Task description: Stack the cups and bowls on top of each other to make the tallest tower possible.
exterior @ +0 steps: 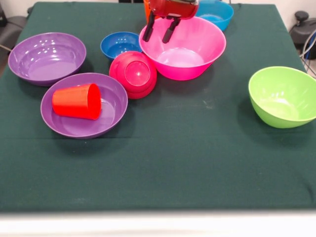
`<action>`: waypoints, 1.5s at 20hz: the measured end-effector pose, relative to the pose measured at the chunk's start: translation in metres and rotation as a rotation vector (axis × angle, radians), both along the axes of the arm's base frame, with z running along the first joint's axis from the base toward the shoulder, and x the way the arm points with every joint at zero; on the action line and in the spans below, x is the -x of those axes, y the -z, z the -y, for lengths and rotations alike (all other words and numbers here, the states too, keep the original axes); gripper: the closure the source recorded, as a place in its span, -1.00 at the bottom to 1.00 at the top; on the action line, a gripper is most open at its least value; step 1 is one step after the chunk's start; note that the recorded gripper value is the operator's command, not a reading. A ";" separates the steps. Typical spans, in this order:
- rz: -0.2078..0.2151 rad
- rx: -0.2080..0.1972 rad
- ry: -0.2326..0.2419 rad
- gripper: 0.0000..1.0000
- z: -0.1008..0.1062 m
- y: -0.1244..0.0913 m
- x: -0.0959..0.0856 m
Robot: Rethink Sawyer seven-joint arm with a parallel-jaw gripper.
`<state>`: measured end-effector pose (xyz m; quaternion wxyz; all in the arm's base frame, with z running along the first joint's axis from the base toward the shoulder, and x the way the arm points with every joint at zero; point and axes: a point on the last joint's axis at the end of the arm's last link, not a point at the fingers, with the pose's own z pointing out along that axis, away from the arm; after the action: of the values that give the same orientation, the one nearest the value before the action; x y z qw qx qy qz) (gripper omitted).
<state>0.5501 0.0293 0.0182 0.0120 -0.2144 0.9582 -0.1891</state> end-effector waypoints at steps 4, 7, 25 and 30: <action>-0.011 0.011 -0.026 -1.00 -0.004 0.006 0.005; -0.020 0.023 -0.035 -1.00 -0.005 0.009 0.009; -0.009 0.047 -0.039 -1.00 0.000 0.005 0.005; -0.009 0.047 -0.036 -1.00 0.002 0.005 0.005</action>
<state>0.5454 0.0272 0.0129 0.0058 -0.2325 0.9496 -0.2103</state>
